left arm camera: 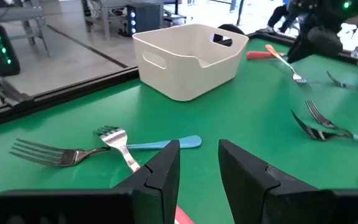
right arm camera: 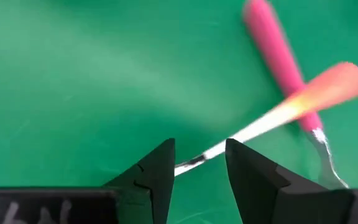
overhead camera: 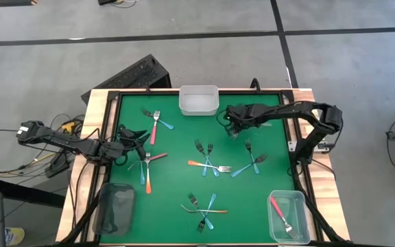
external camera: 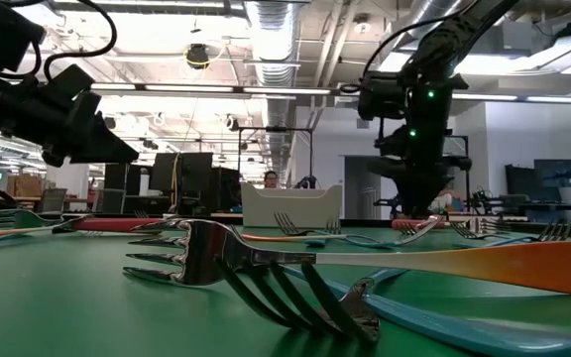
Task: Sort silverware by color (type)
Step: Put the orange fork into the white bin
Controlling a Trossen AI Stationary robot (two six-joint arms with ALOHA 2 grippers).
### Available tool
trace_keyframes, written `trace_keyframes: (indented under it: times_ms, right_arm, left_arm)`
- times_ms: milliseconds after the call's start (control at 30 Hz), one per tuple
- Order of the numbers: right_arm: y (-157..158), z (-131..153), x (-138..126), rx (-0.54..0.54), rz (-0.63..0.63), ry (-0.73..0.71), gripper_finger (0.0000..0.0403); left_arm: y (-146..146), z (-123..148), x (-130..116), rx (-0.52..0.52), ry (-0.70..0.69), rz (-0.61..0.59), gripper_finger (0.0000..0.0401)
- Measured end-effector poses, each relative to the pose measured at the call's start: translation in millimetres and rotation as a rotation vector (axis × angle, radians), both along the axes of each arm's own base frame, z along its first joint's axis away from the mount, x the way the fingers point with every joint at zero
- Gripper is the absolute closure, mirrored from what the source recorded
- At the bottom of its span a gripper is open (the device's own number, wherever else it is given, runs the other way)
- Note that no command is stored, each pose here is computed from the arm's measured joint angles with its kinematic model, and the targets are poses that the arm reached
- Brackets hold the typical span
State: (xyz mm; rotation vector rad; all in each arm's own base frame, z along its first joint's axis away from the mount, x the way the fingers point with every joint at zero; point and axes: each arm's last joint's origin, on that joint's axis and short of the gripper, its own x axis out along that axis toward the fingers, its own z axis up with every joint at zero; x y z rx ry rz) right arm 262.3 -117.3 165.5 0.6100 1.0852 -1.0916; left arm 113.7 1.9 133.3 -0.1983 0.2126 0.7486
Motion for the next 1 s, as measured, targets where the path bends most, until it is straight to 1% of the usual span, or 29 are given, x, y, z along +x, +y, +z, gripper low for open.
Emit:
trace_keyframes:
  times_ms: [133, 267, 433, 567, 667, 733, 833, 933, 967, 1000]
  right_arm:
    - [6, -6, -2, -0.039, -0.122, -0.031, 0.0237]
    - [8, -15, -7, -0.043, -0.245, -0.079, 0.0237]
    - [5, -25, -10, -0.076, -0.315, -0.165, 0.0237]
    - [-3, -31, -13, -0.088, -0.336, -0.212, 0.024]
    - [-6, -35, -17, -0.076, -0.309, -0.194, 0.0253]
    - [-8, -35, -18, -0.061, -0.279, -0.183, 0.0272]
    - [-9, -35, -17, -0.049, -0.218, -0.182, 0.0314]
    - [-6, -34, -13, -0.048, -0.14, -0.188, 0.0364]
    - [-4, -34, -11, -0.052, -0.105, -0.183, 0.0378]
    - [-1, -33, -9, -0.055, -0.073, -0.182, 0.0382]
  left_arm:
    - [0, 0, 0, -0.016, -0.015, 0.009, 0.0304]
    - [0, -1, 0, -0.006, -0.001, 0.006, 0.0304]
    - [1, 0, -1, 0.019, 0.015, 0.018, 0.0304]
    - [1, 0, -1, 0.021, 0.016, 0.017, 0.0304]
    - [1, 0, -1, 0.016, 0.012, 0.019, 0.0304]
    - [1, 0, -1, 0.012, 0.008, 0.02, 0.0304]
    - [1, 0, -1, 0.006, 0.001, 0.023, 0.0304]
    - [1, 2, 0, 0.002, -0.031, 0.051, 0.0304]
    - [1, 2, 0, 0.001, -0.035, 0.05, 0.0304]
    - [1, 3, 0, -0.001, -0.043, 0.044, 0.0304]
